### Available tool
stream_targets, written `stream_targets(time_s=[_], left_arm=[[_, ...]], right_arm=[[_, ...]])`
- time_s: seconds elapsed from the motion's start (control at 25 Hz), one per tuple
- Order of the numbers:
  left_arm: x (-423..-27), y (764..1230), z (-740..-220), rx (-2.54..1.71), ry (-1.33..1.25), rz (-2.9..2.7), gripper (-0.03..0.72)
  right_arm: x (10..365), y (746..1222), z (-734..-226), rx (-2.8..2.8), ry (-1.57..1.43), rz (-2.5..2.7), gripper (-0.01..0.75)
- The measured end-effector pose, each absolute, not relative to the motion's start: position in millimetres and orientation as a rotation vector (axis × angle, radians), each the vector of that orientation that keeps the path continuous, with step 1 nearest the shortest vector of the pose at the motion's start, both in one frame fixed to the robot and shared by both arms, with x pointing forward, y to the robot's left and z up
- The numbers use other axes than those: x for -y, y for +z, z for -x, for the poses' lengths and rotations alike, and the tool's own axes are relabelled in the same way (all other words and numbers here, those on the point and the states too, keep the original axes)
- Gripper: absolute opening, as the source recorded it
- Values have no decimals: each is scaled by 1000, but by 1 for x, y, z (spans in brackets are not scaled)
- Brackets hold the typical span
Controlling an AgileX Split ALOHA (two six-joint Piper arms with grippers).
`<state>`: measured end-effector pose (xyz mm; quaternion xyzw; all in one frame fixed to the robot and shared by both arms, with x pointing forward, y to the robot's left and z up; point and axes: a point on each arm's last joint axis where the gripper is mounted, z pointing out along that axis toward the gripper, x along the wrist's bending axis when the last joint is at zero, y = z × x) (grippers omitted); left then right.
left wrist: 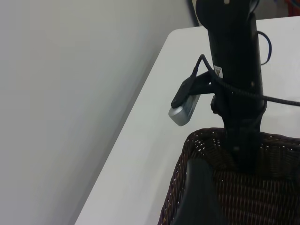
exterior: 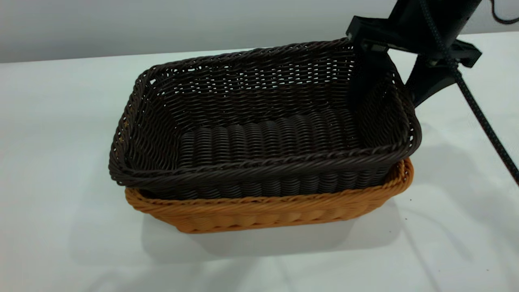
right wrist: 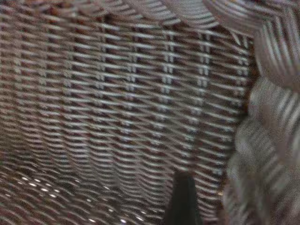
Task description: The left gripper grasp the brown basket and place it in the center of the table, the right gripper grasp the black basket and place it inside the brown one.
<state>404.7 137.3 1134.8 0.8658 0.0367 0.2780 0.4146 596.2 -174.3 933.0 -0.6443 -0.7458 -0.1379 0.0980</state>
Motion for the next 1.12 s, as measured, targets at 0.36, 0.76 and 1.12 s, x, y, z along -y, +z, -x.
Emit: stream_targets(time_s=[0.36,0.76,1.12], left_arm=[[-137,1135,-405,-92,698,-2175,449],[-137,1135,-405,-108,689,-2173,407],[-147,1138,-393,-180,625,-2204,29]], right_arm=[[175,987,-609,2339,-444,1863,546],[181,1060,-592,2474,-692,1842,480],[192,1131,-555,2568,-1059,1854,34]])
